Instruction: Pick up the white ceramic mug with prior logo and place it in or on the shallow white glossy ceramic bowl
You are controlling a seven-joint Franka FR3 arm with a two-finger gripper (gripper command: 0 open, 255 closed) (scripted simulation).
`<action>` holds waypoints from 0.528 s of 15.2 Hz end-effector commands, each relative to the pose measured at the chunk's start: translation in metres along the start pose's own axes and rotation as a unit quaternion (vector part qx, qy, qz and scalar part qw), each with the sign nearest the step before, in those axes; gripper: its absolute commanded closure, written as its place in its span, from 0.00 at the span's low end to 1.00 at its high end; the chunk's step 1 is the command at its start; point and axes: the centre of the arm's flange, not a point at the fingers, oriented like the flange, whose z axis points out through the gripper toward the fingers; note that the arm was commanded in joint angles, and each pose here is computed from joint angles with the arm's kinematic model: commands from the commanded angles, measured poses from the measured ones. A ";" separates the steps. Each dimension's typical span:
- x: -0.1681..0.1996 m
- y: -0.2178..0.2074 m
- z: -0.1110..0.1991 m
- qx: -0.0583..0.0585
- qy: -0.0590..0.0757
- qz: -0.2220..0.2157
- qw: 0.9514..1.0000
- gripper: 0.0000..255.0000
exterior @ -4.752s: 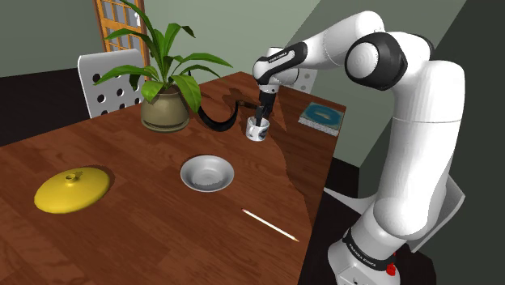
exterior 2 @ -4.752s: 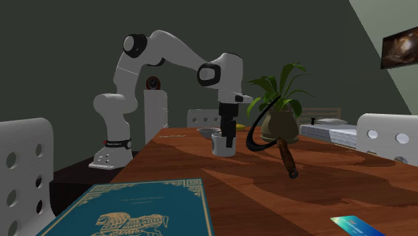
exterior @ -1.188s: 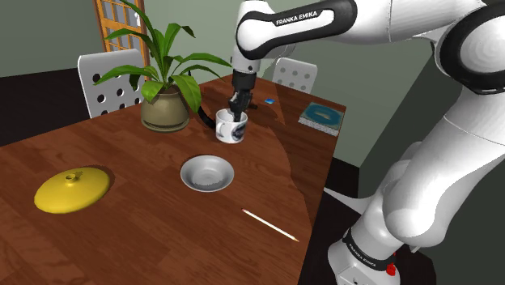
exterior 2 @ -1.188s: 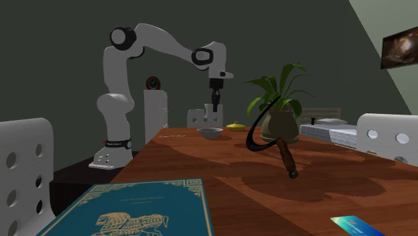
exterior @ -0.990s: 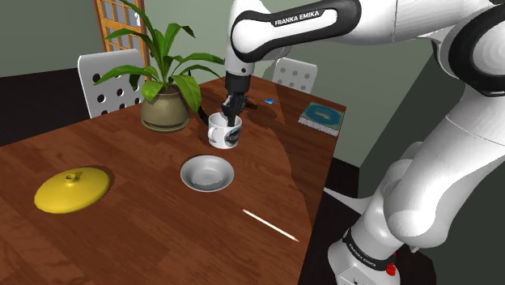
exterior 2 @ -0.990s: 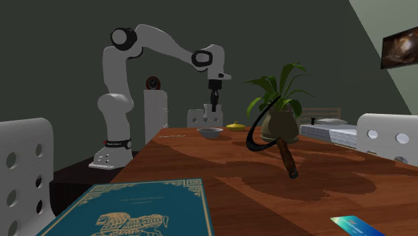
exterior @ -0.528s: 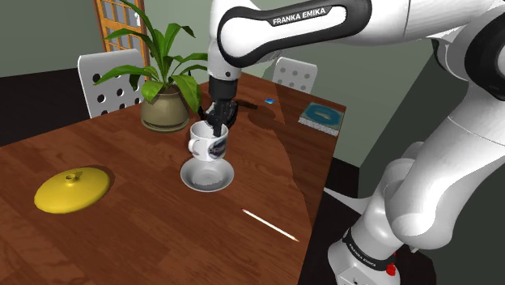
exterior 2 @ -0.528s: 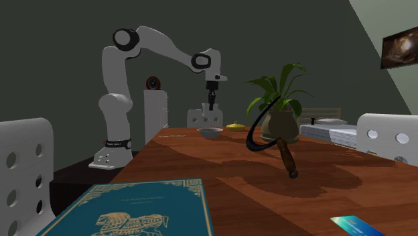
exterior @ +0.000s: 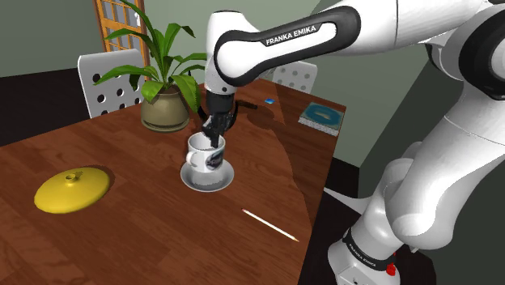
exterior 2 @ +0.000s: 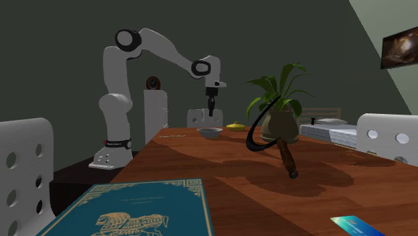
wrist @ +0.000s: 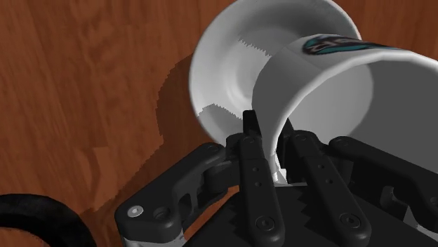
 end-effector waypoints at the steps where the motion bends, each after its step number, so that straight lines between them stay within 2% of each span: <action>1: 0.000 0.001 0.011 0.000 0.000 0.000 1.000 1.00; 8: 0.002 0.003 0.048 0.000 0.000 0.000 1.000 1.00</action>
